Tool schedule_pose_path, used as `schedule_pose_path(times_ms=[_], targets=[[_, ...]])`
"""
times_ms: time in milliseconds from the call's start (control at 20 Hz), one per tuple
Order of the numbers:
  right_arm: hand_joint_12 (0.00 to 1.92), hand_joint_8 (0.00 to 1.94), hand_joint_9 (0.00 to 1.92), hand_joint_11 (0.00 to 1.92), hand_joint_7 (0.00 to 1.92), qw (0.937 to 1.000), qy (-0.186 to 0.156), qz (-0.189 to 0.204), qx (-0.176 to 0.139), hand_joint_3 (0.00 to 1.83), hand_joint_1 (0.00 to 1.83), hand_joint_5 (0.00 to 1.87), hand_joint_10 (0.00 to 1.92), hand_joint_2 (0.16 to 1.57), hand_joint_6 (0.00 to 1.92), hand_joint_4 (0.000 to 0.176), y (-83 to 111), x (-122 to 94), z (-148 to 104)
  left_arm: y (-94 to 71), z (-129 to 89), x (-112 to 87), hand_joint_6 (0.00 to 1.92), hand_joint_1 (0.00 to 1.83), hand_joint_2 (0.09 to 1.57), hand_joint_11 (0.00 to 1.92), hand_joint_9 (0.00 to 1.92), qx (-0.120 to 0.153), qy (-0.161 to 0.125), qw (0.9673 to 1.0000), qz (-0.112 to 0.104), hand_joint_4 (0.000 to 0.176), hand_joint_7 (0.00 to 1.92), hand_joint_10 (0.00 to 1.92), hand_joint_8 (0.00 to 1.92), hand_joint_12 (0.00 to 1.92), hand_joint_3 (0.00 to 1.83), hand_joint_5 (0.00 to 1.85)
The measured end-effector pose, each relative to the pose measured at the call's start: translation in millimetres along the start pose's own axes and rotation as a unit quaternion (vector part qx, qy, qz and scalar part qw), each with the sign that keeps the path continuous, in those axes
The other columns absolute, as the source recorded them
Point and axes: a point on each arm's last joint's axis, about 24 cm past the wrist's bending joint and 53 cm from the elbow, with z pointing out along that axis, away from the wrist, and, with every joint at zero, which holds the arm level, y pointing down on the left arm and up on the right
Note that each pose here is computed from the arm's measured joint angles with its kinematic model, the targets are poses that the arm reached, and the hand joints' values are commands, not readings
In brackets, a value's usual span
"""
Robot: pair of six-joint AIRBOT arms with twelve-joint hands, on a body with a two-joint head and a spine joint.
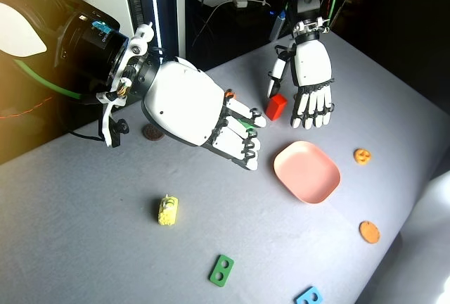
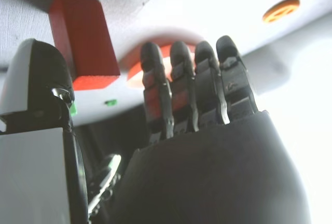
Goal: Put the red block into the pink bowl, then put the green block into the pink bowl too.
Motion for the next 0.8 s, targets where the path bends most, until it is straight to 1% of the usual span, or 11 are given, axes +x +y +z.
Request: schedule_pose_path(times_ms=[150, 200, 250, 350, 450, 550, 600, 650, 700, 750, 800], targets=[[0.3, 0.0, 0.17, 0.0, 0.18, 1.0, 0.0, 0.0, 0.0, 0.0, 0.28, 0.09, 0.0, 1.03, 0.0, 0.176, 0.0, 0.2, 0.1, -1.9, 0.1, -1.5, 0.02, 1.01, 1.03, 0.0, 0.15, 0.001, -0.001, 1.0, -0.003, 0.0, 0.32, 0.0, 0.0, 0.1, 0.0, 0.65], [0.25, 0.0, 0.18, 0.0, 0.17, 1.0, 0.0, 0.0, 0.0, 0.0, 0.27, 0.08, 0.0, 1.02, 0.0, 0.176, -0.1, 0.1, 0.0, -1.2, 0.1, -1.0, 0.01, 1.0, 1.04, 0.0, 0.14, -0.001, 0.0, 1.0, -0.006, 0.0, 0.31, 0.0, 0.0, 0.09, 0.0, 0.65], [0.24, 0.0, 0.18, 0.0, 0.17, 1.0, 0.0, 0.0, 0.0, 0.0, 0.27, 0.07, 0.0, 1.02, 0.0, 0.176, 0.0, 0.2, 0.1, -0.9, 0.1, -1.0, 0.01, 1.01, 1.03, 0.0, 0.14, -0.002, 0.0, 1.0, -0.008, 0.0, 0.32, 0.0, 0.0, 0.12, 0.0, 0.66], [0.3, 0.01, 0.2, 0.0, 0.21, 1.0, 0.0, 0.0, 0.0, 0.0, 0.31, 0.1, 0.0, 1.01, 0.01, 0.176, 0.1, 0.1, 0.1, -2.8, 0.2, -2.3, 0.0, 0.97, 1.05, 0.0, 0.14, 0.0, -0.001, 1.0, -0.01, 0.0, 0.32, 0.0, 0.0, 0.14, 0.0, 0.66], [0.31, 0.0, 0.19, 0.0, 0.2, 1.0, 0.0, 0.0, 0.0, 0.0, 0.32, 0.1, 0.0, 1.01, 0.0, 0.176, 0.0, 0.2, 0.1, -4.7, -0.5, -3.1, 0.01, 1.0, 1.04, 0.0, 0.15, 0.001, -0.003, 0.9999, -0.011, 0.0, 0.33, 0.0, 0.0, 0.14, 0.0, 0.67], [0.35, 0.0, 0.21, 0.0, 0.21, 1.0, 0.0, 0.0, 0.0, 0.0, 0.3, 0.11, 0.01, 1.01, 0.0, 0.176, -0.1, 0.1, 0.0, -5.3, -1.6, -0.3, 0.01, 1.0, 1.04, 0.0, 0.14, 0.001, 0.001, 0.9999, -0.012, 0.0, 0.32, 0.0, 0.0, 0.07, 0.0, 0.69], [0.38, 0.0, 0.22, 0.0, 0.22, 1.0, 0.0, 0.0, 0.0, 0.0, 0.32, 0.12, 0.01, 1.0, 0.0, 0.176, 0.0, 0.2, 0.1, -5.5, -2.3, 0.6, 0.0, 0.99, 1.04, 0.0, 0.16, 0.001, 0.002, 0.9999, -0.013, 0.0, 0.33, 0.0, 0.0, 0.14, 0.0, 0.7], [0.43, 0.0, 0.23, 0.0, 0.22, 1.0, 0.0, 0.0, 0.0, 0.0, 0.31, 0.11, 0.01, 1.0, 0.0, 0.176, 0.0, 0.2, 0.1, -5.9, -2.4, 1.2, 0.01, 1.0, 1.04, 0.0, 0.17, 0.001, 0.003, 0.9999, -0.014, 0.0, 0.34, 0.0, 0.0, 0.16, 0.0, 0.73], [0.4, 0.0, 0.22, 0.0, 0.2, 1.0, 0.0, 0.0, 0.0, 0.0, 0.3, 0.1, 0.0, 1.01, 0.0, 0.176, 0.1, 0.1, 0.1, -5.8, -2.4, 1.1, 0.01, 1.01, 1.04, 0.0, 0.17, 0.001, 0.003, 0.9999, -0.014, 0.0, 0.34, 0.0, 0.0, 0.18, 0.0, 0.74], [0.43, 0.0, 0.22, 0.0, 0.21, 1.0, 0.0, 0.0, 0.0, 0.0, 0.3, 0.11, 0.0, 1.0, 0.0, 0.176, 0.0, 0.2, 0.1, -5.6, -2.4, 0.9, 0.02, 0.97, 1.05, 0.0, 0.16, 0.001, 0.002, 0.9999, -0.014, 0.0, 0.33, 0.0, 0.0, 0.11, 0.0, 0.77], [0.42, 0.0, 0.22, 0.0, 0.22, 1.0, 0.0, 0.0, 0.0, 0.0, 0.29, 0.11, 0.0, 1.0, 0.0, 0.176, 0.0, 0.2, 0.1, -6.0, -3.0, 1.5, 0.01, 0.95, 1.06, 0.0, 0.14, 0.001, 0.003, 0.9999, -0.014, 0.0, 0.32, 0.0, 0.0, 0.06, 0.0, 0.77]])
